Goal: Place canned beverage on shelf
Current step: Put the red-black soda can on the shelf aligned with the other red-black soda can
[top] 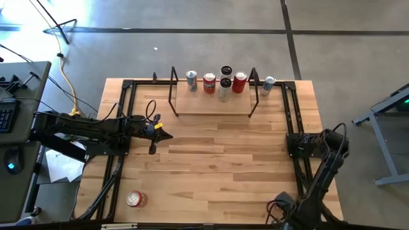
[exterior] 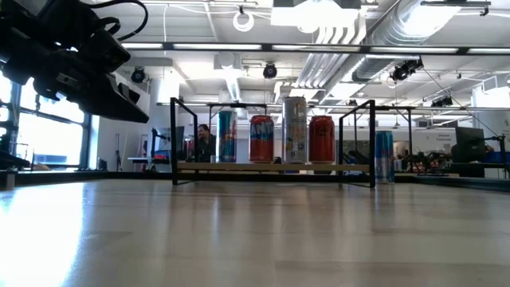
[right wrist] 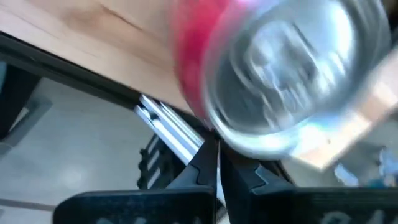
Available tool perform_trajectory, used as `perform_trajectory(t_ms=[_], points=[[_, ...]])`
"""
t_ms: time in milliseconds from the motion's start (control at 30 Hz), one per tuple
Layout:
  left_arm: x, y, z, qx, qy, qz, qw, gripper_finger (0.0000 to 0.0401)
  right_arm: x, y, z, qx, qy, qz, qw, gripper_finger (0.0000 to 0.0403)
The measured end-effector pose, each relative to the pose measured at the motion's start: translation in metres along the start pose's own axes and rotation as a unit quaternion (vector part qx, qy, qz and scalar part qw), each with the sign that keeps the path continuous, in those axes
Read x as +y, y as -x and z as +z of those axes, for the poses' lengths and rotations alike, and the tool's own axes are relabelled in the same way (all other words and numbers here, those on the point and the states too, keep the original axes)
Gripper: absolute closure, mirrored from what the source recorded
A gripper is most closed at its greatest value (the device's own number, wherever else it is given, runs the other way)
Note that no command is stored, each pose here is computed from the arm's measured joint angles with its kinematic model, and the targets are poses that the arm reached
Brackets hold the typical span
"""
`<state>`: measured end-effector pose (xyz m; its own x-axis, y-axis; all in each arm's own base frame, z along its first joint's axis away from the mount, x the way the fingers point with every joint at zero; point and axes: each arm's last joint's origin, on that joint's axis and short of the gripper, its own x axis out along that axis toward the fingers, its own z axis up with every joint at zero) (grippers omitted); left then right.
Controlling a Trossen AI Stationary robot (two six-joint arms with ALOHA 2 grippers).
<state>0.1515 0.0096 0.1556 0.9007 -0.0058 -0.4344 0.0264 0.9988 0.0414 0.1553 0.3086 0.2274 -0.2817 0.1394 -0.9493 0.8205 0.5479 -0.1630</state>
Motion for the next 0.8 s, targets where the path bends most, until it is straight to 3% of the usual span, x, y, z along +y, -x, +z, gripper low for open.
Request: perform_trajectory(t_ms=[267,567,800], points=[[0.000,0.000,-0.001,0.004,0.000,0.000,1.000,0.0401,0.008,-0.008,0.034,-0.045,0.017,-0.003,0.999,0.0403],[0.000,0.000,-0.001,0.005,0.000,0.000,1.000,0.0401,0.002,-0.017,0.067,-0.065,0.041,-0.067,0.995,0.0403],[0.000,0.000,-0.001,0.005,0.001,0.000,1.000,0.0401,0.011,0.011,0.061,-0.041,0.060,-0.040,0.997,0.0403]])
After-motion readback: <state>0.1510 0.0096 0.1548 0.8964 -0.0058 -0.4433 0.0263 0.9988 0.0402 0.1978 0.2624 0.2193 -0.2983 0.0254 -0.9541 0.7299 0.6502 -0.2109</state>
